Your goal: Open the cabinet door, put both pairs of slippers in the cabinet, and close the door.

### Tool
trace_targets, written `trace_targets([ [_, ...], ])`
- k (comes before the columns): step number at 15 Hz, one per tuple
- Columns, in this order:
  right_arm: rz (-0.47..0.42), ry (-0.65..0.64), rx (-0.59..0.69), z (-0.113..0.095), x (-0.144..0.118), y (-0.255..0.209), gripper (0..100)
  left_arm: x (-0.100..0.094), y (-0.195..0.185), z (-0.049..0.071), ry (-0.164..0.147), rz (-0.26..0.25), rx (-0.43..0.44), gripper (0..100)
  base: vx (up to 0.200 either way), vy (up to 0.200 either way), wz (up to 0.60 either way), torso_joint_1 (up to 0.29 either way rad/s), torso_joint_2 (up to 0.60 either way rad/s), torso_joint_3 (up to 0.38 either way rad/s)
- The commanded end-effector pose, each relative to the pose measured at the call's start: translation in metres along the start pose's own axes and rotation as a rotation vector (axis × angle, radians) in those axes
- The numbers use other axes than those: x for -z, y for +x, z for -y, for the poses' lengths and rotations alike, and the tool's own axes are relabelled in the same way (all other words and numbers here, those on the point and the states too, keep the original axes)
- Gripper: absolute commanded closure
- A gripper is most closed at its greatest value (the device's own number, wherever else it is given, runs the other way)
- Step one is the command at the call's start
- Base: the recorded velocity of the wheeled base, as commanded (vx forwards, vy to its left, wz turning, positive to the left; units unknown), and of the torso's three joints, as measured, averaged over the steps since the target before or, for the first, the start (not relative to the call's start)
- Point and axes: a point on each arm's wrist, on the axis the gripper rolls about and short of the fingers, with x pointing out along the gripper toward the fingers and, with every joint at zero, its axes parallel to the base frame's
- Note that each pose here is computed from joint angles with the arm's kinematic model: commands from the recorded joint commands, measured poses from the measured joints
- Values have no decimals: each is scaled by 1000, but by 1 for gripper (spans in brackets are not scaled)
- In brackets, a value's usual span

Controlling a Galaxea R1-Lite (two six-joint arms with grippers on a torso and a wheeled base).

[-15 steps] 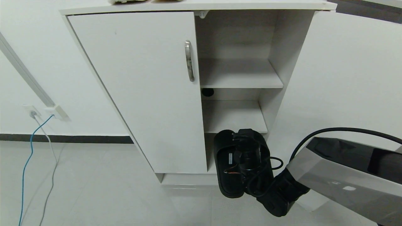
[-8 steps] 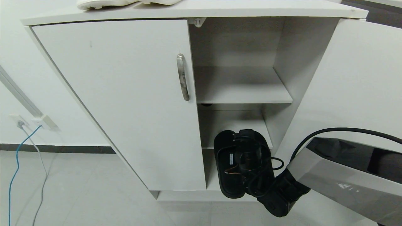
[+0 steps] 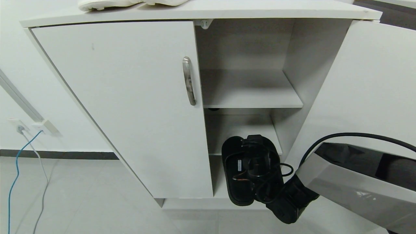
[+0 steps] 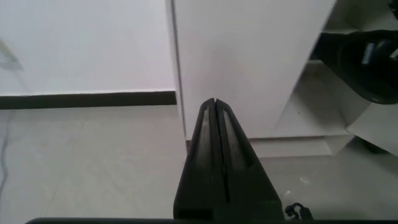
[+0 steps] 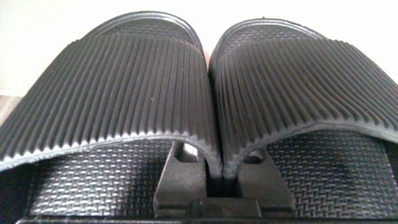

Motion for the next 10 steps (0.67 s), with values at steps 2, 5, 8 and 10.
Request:
trace_targets([
  [2,17,-5,19,3,-7,17,100,0,0,0,-7,0,-12,100,0,0,0,0,0,0],
  [5,7,-6,23,6,-7,37,100,0,0,0,-7,0,-12,100,0,0,0,0,0,0],
  [8,16,7,30,6,-10,58,100,0,0,0,-7,0,-10,100,0,0,0,0,0,0],
  [10,16,11,45,9,-12,72,100,0,0,0,-7,0,-12,100,0,0,0,0,0,0],
])
